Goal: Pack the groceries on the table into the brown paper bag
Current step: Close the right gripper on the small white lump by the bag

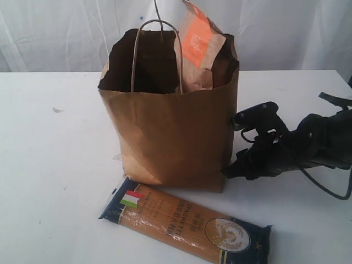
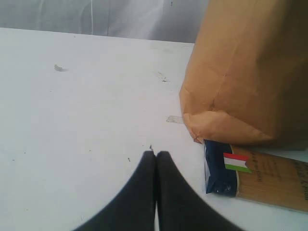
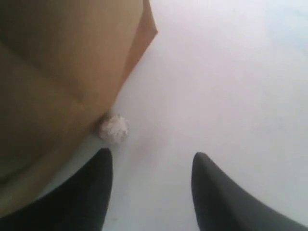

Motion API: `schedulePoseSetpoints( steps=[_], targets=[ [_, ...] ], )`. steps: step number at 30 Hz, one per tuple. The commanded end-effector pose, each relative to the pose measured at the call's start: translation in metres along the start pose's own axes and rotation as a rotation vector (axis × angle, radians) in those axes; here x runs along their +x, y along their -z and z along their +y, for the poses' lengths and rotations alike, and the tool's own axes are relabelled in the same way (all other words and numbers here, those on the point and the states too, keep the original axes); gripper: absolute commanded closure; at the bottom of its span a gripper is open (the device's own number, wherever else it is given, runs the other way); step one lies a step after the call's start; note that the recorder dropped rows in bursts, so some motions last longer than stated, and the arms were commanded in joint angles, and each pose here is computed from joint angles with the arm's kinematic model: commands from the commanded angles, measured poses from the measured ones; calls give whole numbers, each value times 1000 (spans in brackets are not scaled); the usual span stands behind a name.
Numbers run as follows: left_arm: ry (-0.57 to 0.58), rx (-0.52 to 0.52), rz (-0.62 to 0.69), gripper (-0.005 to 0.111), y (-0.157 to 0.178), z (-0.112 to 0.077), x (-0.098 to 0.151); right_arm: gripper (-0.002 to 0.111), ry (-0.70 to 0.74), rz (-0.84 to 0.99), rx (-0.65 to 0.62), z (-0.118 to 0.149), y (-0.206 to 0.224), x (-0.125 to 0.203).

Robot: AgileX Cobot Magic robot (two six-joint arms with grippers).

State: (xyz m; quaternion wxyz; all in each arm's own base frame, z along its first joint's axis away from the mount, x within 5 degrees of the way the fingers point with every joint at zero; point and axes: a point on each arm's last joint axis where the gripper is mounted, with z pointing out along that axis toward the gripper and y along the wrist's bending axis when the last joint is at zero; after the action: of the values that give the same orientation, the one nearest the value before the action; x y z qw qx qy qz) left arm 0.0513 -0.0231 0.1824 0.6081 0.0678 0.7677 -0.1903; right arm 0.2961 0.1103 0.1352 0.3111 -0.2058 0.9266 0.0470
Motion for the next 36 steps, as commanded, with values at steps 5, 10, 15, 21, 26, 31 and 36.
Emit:
schedulePoseSetpoints(
  steps=[5,10,15,21,26,31,36],
  targets=[
    [13,2,-5,107,0,0,0,65,-47,-37,6,3,0,-6],
    [13,2,-5,107,0,0,0,65,-70,-21,-1,4,-5,-6],
    [13,2,-5,107,0,0,0,65,-57,-12,-16,12,-14,-9],
    [13,2,-5,107,0,0,0,65,-56,8,-19,14,-23,-8],
    [13,2,-5,107,0,0,0,65,-56,15,-19,14,-25,-6],
    [13,2,-5,107,0,0,0,65,-56,7,-12,13,-27,-6],
    [13,2,-5,107,0,0,0,71,-51,33,-17,16,-33,-1]
  ],
)
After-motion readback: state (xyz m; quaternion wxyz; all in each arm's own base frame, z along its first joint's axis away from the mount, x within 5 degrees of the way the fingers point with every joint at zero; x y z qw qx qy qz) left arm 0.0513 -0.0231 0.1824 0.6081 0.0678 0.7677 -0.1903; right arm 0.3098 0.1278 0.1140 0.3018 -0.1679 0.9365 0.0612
